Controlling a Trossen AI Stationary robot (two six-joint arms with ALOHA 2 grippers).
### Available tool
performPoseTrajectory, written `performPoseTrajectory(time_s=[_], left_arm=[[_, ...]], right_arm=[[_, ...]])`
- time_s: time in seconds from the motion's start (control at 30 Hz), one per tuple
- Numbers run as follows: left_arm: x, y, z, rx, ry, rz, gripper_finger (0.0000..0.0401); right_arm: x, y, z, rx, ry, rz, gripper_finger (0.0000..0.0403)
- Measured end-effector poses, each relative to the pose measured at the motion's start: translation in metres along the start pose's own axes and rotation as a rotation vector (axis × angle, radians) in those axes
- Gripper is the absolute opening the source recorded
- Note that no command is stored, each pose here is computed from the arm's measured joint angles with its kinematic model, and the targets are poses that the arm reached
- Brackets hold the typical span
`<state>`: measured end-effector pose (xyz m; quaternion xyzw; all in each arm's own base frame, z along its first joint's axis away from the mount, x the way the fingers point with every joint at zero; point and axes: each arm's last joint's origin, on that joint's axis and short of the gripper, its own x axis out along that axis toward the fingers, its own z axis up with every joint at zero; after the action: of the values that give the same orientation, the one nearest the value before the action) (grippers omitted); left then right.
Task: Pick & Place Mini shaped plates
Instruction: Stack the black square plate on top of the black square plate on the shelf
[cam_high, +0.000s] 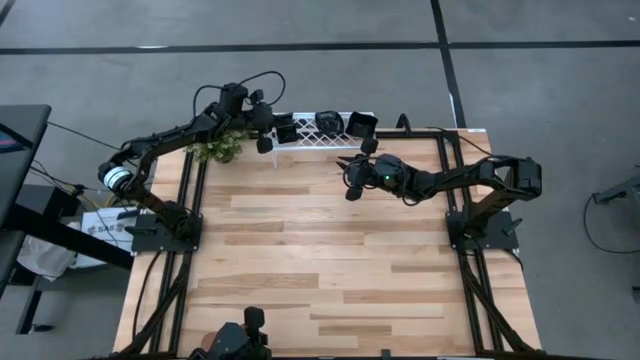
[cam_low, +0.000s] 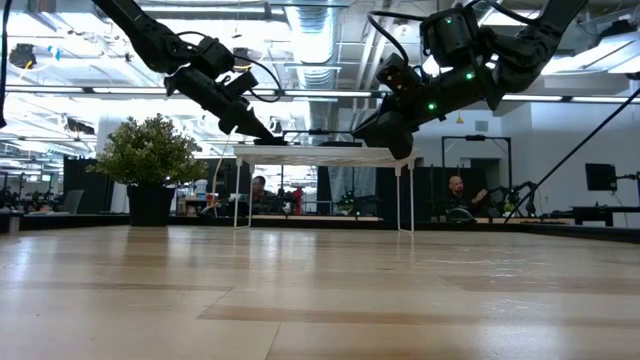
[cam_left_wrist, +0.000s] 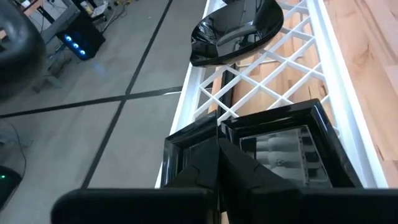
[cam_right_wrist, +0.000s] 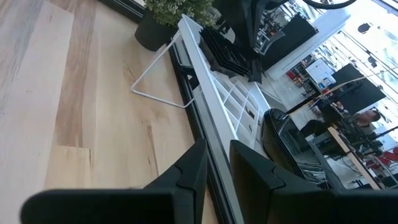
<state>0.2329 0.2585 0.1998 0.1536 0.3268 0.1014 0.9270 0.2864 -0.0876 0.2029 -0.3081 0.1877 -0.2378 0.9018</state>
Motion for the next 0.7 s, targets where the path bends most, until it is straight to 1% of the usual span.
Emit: performPoseTrajectory(time_s=[0.53, 0.7], left_arm=[[-0.0001, 0.0006, 0.0005, 0.004, -0.005, 0.006, 0.0007], [-0.0037, 0.0027, 0.0030, 0.018, 0.015, 0.054, 0.0008]], right_arm=[[0.0000, 0.0000, 0.0000, 0.000, 0.000, 0.000, 0.0065], [0.0000, 0.0000, 0.0000, 0.000, 0.000, 0.000, 0.0065]])
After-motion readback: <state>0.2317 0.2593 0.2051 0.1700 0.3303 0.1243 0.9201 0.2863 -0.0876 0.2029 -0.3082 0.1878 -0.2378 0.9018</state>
